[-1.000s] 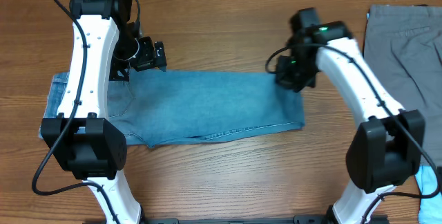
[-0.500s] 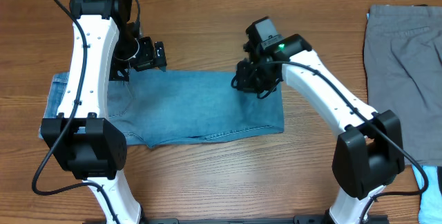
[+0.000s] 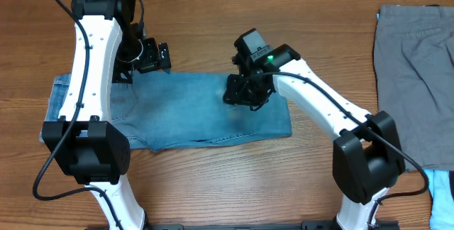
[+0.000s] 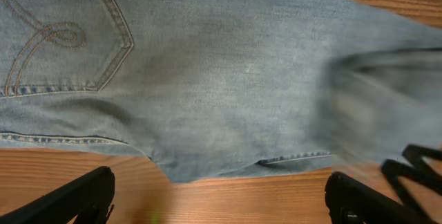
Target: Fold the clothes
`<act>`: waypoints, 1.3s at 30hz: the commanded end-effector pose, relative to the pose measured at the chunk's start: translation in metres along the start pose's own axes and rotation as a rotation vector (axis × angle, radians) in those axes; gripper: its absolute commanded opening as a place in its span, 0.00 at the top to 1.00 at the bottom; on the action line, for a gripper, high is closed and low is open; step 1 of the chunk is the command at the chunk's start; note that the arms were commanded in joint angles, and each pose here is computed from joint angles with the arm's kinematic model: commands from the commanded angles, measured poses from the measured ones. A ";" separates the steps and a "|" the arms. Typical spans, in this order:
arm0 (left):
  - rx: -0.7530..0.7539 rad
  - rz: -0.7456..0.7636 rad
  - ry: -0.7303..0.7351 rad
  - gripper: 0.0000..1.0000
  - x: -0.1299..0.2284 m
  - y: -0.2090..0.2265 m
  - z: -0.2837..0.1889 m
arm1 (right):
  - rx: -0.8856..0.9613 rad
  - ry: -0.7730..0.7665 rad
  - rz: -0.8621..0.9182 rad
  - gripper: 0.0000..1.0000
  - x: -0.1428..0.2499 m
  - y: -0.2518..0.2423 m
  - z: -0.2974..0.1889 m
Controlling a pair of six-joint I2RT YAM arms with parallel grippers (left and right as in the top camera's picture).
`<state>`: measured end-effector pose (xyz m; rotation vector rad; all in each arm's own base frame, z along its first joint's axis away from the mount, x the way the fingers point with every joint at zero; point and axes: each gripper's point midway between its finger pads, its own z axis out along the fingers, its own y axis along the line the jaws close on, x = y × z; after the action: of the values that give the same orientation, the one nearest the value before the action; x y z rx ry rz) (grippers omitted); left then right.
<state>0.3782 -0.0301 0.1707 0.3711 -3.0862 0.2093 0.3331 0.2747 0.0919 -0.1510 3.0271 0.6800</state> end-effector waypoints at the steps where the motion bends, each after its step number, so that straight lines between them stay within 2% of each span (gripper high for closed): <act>1: -0.015 -0.016 0.001 0.00 0.001 0.004 0.000 | -0.010 -0.001 -0.014 0.24 -0.001 0.004 0.008; 5: -0.016 -0.012 0.004 0.00 0.001 0.004 0.000 | 0.045 -0.039 0.009 0.22 -0.012 -0.012 -0.003; 8: -0.016 -0.005 0.008 0.00 0.002 0.004 0.000 | 0.128 -0.065 0.071 0.20 -0.024 -0.042 -0.026; 9: -0.017 -0.006 0.013 0.00 0.003 0.004 0.000 | 0.212 -0.088 0.138 0.14 -0.031 -0.075 -0.045; 11: -0.018 -0.006 0.016 0.00 0.004 0.004 0.000 | 0.281 -0.097 0.202 0.05 -0.034 -0.107 -0.058; 13: -0.018 -0.006 0.018 0.00 0.005 0.004 0.001 | 0.299 -0.078 0.221 0.00 -0.033 -0.130 -0.066; 20: -0.016 0.026 0.033 0.00 0.010 -0.008 0.008 | 0.245 -0.016 0.222 0.00 -0.022 -0.173 -0.064; 24: -0.018 0.059 0.034 0.00 0.012 -0.019 0.016 | 0.113 0.018 0.144 0.01 -0.014 -0.162 -0.040; 31: -0.021 0.087 0.042 0.00 0.014 -0.027 0.029 | -0.032 0.048 0.149 0.01 0.011 -0.158 0.005; 35: -0.022 0.088 0.038 0.00 0.013 -0.028 0.031 | -0.096 0.066 0.174 0.04 0.025 -0.155 0.019; 36: -0.021 0.088 0.035 0.00 0.013 -0.028 0.031 | -0.108 0.070 0.188 0.08 0.027 -0.154 0.021; 37: -0.021 0.089 0.033 0.00 0.012 -0.028 0.031 | -0.125 0.075 0.205 0.14 0.029 -0.151 0.024; 39: -0.019 0.089 0.027 0.00 0.011 -0.029 0.031 | -0.147 0.079 0.228 0.34 0.033 -0.147 0.030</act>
<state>0.3733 -0.0647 0.1450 0.2287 -3.0705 0.1984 0.3393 0.1416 0.0163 0.0917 3.0369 0.8350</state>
